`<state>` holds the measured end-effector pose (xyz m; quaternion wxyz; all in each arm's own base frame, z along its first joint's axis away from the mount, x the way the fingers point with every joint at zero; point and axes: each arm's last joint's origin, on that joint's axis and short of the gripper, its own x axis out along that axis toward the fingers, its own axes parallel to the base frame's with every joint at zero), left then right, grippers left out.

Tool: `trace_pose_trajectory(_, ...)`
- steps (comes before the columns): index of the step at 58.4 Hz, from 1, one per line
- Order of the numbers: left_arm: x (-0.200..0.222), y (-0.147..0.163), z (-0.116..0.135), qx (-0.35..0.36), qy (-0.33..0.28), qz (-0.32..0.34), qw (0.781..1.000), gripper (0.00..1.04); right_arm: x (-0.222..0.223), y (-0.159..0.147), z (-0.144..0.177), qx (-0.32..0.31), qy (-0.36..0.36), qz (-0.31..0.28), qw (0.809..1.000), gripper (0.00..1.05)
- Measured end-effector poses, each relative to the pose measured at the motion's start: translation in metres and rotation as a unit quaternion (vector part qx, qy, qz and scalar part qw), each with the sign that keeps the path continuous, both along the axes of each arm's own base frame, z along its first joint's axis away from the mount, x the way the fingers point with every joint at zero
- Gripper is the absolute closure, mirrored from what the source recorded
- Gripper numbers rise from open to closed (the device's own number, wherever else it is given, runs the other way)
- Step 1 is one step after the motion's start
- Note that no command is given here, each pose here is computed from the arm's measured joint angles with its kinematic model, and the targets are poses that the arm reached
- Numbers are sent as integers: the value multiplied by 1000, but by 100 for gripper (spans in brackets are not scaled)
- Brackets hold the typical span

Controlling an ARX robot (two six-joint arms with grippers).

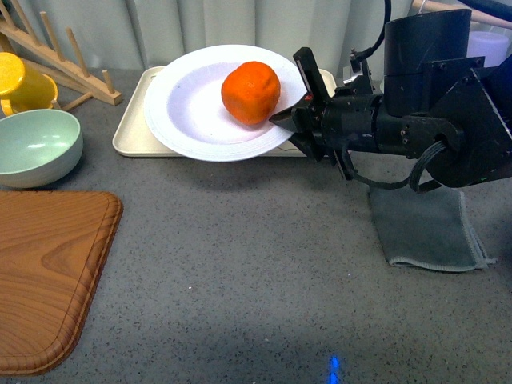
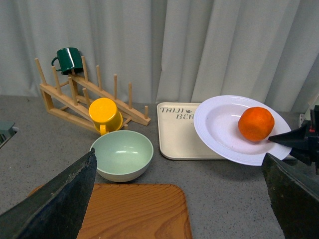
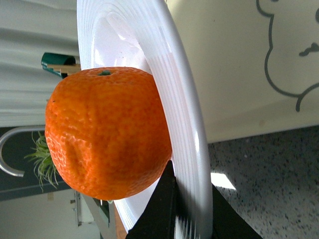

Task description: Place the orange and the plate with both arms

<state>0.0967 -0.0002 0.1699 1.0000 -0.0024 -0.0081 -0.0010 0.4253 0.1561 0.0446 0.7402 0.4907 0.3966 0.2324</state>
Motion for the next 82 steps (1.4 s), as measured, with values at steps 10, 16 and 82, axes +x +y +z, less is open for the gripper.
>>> trace_pose_trajectory(10,0,0,0,0,0,0,1000,7,11,16,-8,1,22,-13,1000,101)
trace_pose_trajectory(16,0,0,0,0,0,0,1000,7,18,31,-10,3,31,-15,999,101)
trace_pose_trajectory(82,0,0,0,0,0,0,1000,7,40,75,23,-69,47,-55,995,33)
